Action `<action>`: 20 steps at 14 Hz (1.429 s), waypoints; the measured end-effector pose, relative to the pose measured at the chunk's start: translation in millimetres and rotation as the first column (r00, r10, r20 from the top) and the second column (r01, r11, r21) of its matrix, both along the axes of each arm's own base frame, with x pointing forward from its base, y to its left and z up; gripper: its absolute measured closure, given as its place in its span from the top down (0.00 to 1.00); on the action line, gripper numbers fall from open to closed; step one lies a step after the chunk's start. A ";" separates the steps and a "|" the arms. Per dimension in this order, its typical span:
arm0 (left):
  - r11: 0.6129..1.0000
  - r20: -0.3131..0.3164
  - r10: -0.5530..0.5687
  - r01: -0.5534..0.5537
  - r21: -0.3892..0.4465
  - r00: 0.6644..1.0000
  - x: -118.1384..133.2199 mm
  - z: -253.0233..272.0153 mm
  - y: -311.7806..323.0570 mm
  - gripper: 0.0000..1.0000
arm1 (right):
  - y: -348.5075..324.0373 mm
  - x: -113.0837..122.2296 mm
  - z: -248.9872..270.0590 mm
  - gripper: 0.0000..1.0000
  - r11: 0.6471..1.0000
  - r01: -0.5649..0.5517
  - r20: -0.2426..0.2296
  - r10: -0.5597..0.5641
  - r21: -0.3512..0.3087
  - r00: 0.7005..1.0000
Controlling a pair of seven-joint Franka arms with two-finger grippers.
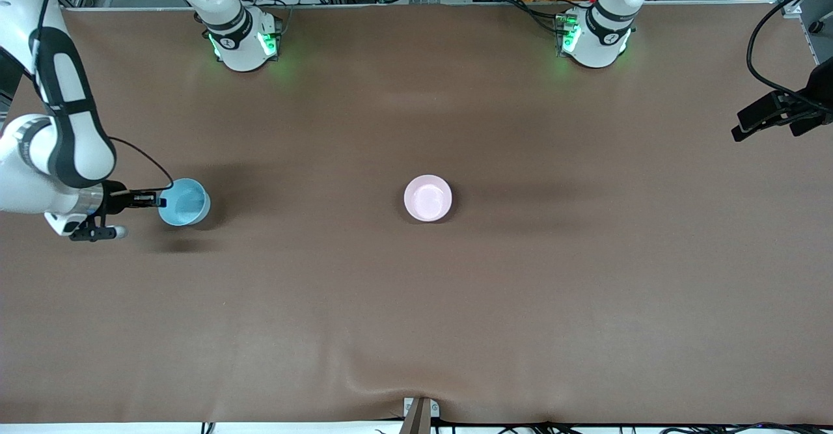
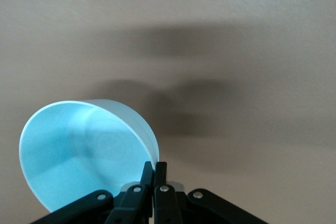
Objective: Stack pink and blue bowls on white bowl
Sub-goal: 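Carry the blue bowl onto the pink bowl and lower it inside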
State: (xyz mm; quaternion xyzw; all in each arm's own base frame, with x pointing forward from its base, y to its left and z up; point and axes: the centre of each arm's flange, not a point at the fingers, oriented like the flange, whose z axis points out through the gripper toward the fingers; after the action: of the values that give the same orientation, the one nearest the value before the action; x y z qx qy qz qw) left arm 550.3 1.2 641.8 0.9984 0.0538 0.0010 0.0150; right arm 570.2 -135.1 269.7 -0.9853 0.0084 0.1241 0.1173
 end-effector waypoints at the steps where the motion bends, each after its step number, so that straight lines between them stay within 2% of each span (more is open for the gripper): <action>1: 1.000 0.000 -0.001 0.001 0.000 1.000 0.0 0.0 -0.4 1.00 | 16.3 7.2 11.7 0.02 1.000 0.024 -0.005 -0.024 -0.007 1.000; 3: 1.000 0.000 -0.002 0.002 0.000 1.000 0.0 0.0 -0.9 1.00 | 68.4 20.7 30.7 0.02 0.995 0.090 -0.009 -0.090 -0.041 0.996; 5: 1.000 0.000 -0.003 0.003 0.000 1.000 0.0 0.0 -1.5 1.00 | 148.5 32.6 48.6 0.02 0.984 0.157 -0.008 -0.158 -0.079 0.987; 8: 1.000 0.001 -0.003 0.003 0.000 1.000 0.1 0.1 -1.8 1.00 | 269.2 35.5 75.7 0.02 0.962 0.255 0.005 -0.255 -0.102 0.967; 13: 1.000 0.001 -0.004 0.004 0.000 1.000 0.1 0.0 -1.9 1.00 | 426.8 13.7 92.9 0.02 0.912 0.397 -0.009 -0.400 -0.104 0.916; 15: 1.000 0.000 -0.004 0.004 0.000 1.000 0.2 -0.4 -2.0 1.00 | 486.0 -2.0 75.2 0.02 0.900 0.426 0.012 -0.427 -0.093 0.904; 17: 1.000 0.000 -0.003 0.003 0.000 1.000 0.2 -0.8 -1.9 1.00 | 532.4 -23.4 43.7 0.02 0.896 0.433 0.014 -0.434 -0.100 0.901; 20: 1.000 -0.001 -0.004 0.004 0.000 1.000 0.3 -1.1 -2.0 1.00 | 568.5 -43.3 18.8 0.02 0.876 0.469 0.011 -0.471 -0.112 0.882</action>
State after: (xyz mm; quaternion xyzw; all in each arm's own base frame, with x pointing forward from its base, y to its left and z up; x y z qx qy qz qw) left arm 550.5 -0.9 640.7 0.9985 0.0520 0.0007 0.0150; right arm 526.9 433.4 288.5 -0.9577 0.2549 0.0994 0.0888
